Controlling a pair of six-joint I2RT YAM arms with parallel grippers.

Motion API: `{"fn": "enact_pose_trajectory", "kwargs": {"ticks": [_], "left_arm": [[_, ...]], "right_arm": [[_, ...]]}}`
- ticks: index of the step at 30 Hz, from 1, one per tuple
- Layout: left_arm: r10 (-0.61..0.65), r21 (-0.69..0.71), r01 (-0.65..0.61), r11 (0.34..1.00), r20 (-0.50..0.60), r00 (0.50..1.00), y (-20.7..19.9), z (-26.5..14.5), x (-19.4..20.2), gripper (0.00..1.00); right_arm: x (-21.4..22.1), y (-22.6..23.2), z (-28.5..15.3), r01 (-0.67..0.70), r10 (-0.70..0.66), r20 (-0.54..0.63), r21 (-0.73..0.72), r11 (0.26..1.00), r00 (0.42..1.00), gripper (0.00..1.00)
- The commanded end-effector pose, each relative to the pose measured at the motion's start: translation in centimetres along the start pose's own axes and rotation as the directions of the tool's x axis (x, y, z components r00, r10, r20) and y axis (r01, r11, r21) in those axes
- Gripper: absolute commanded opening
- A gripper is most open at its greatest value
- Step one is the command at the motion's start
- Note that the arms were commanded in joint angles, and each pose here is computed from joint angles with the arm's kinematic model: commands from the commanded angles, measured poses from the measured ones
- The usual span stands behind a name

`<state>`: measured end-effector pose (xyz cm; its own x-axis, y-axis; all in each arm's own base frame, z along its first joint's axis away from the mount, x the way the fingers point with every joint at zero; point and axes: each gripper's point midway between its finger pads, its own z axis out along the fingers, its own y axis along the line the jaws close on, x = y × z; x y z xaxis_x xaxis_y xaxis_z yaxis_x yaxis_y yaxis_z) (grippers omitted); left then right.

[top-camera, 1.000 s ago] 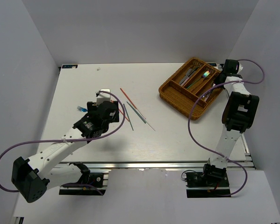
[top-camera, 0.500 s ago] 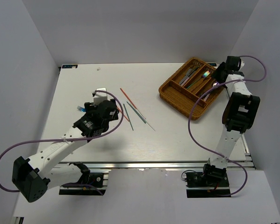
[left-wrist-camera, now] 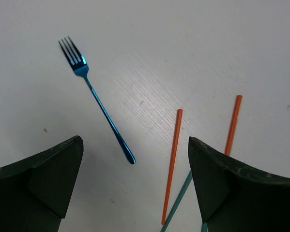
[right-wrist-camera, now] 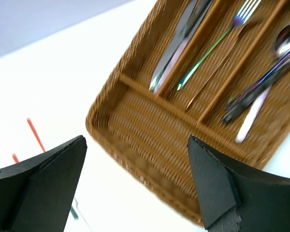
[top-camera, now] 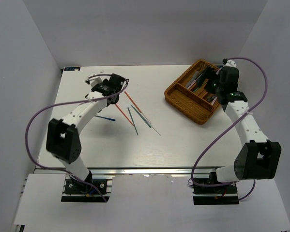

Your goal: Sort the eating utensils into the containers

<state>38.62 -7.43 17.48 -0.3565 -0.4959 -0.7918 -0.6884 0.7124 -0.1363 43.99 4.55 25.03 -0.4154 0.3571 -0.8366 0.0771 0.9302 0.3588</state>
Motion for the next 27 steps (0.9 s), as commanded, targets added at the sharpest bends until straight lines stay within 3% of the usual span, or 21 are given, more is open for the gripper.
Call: {"fn": "enact_pose_trajectory", "kwargs": {"ticks": [1,6,14,27], "left_arm": [[-0.144,-0.148,0.142,0.979,-0.001,0.99,0.9,0.9,-0.1,0.98],[-0.171,-0.229,0.155,0.961,-0.052,0.984,1.7,4.0,2.0,0.98],[-0.179,-0.301,0.145,0.943,-0.088,0.98,4.5,6.8,3.2,0.95],[-0.156,-0.37,0.092,0.924,-0.147,0.977,6.4,9.5,4.7,0.95]], "right_arm": [[3.4,0.2,0.6,0.006,-0.009,-0.063,-0.051,0.999,0.998,0.89],[5.2,2.0,-0.1,0.035,-0.047,-0.119,-0.097,0.995,0.992,0.89],[3.0,3.5,-1.8,0.031,-0.038,-0.041,-0.157,0.987,0.998,0.89],[1.4,3.1,-3.0,-0.009,0.01,0.007,-0.105,0.994,1.0,0.89]]}}
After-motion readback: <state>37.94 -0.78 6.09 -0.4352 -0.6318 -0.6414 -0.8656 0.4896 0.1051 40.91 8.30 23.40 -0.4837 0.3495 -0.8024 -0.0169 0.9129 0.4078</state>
